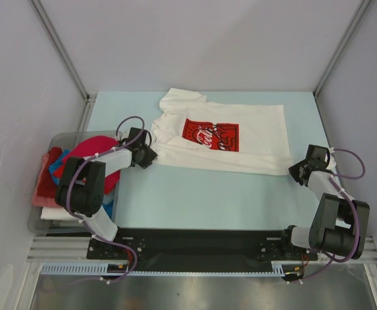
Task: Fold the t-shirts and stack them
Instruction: Fold the tshirt
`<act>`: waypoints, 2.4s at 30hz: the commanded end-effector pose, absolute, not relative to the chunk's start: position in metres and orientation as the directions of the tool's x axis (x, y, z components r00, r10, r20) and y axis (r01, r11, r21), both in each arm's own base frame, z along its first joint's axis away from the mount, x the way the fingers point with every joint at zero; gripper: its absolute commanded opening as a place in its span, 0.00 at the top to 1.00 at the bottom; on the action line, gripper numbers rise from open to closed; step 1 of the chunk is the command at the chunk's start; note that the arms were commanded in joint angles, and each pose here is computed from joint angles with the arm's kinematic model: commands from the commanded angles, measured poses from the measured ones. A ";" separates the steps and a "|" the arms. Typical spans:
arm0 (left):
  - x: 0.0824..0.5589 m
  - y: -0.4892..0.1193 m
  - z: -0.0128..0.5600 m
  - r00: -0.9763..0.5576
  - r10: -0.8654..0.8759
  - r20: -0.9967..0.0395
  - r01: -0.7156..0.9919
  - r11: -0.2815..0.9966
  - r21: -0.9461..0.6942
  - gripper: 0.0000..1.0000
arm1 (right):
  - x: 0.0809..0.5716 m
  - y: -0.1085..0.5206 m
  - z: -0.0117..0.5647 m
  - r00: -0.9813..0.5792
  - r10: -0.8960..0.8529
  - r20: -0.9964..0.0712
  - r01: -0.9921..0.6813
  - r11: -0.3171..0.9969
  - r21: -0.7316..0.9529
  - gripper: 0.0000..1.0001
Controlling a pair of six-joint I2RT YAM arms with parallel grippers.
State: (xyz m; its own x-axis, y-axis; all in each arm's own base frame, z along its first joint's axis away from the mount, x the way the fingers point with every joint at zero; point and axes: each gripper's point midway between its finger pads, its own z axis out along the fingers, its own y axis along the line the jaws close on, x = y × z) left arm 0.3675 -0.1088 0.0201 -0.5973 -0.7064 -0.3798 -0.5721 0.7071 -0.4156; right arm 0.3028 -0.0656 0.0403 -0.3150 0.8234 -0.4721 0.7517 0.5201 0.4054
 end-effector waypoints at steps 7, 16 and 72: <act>0.362 -0.097 0.004 -0.556 -0.750 -0.358 -0.686 0.657 -0.312 0.74 | 0.303 -0.068 0.051 -0.282 0.827 -0.486 0.743 0.509 0.435 1.00; 0.377 -0.086 0.035 -0.559 -0.698 -0.447 -0.636 0.707 -0.309 1.00 | 0.304 -0.067 0.069 -0.286 0.818 -0.499 0.725 0.525 0.446 1.00; 0.425 -0.093 0.563 -0.088 -0.704 -0.705 0.098 0.698 -0.709 1.00 | 0.402 -0.078 0.504 0.141 0.786 -0.602 0.082 0.597 0.798 1.00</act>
